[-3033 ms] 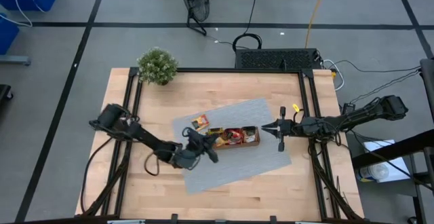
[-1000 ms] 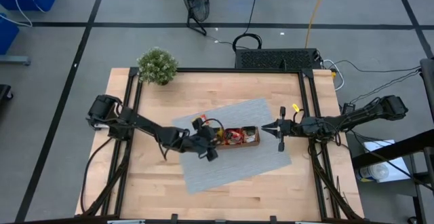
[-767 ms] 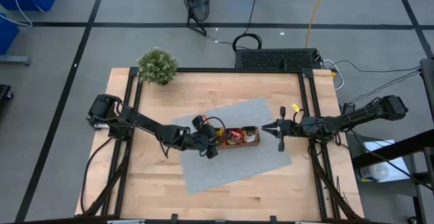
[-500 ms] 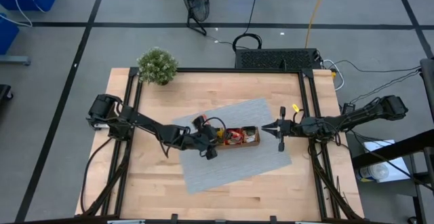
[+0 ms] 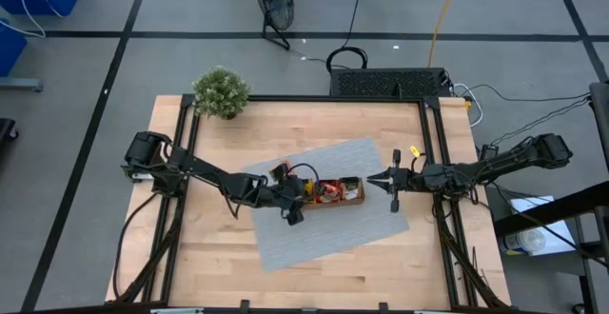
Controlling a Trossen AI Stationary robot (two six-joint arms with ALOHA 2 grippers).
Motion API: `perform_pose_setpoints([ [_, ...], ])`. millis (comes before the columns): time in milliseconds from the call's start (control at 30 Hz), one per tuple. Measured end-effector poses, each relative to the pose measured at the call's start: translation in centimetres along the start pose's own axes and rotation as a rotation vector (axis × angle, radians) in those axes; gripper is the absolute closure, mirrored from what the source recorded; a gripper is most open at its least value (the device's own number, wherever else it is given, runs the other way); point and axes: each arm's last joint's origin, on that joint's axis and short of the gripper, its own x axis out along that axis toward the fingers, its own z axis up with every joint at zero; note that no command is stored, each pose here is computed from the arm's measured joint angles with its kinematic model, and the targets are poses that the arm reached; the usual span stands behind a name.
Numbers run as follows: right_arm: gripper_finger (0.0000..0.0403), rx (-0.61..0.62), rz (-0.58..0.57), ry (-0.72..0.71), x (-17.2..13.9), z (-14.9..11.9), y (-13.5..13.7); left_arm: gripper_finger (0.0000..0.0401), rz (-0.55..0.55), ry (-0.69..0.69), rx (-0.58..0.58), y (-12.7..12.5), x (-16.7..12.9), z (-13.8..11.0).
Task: Pick & Place Tea
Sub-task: Put the yellow tea bag into the left section of the wooden organizer
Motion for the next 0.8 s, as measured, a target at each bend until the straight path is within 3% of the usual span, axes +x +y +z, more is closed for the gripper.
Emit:
perform_pose_setpoints([
  [133,0.0385,0.0,0.0,0.0,0.0,0.0,0.0,0.0258,-0.077,0.013,-0.005,-0.2,0.0,0.0],
  [367,0.0385,0.0,-0.001,0.0,0.0,0.0,0.0,0.0387,-0.142,0.029,-0.003,-0.4,0.0,0.0],
  [800,0.0385,0.0,0.0,0.0,0.0,0.0,0.0,0.0397,-0.073,-0.049,-0.015,-1.3,-0.9,0.4],
])
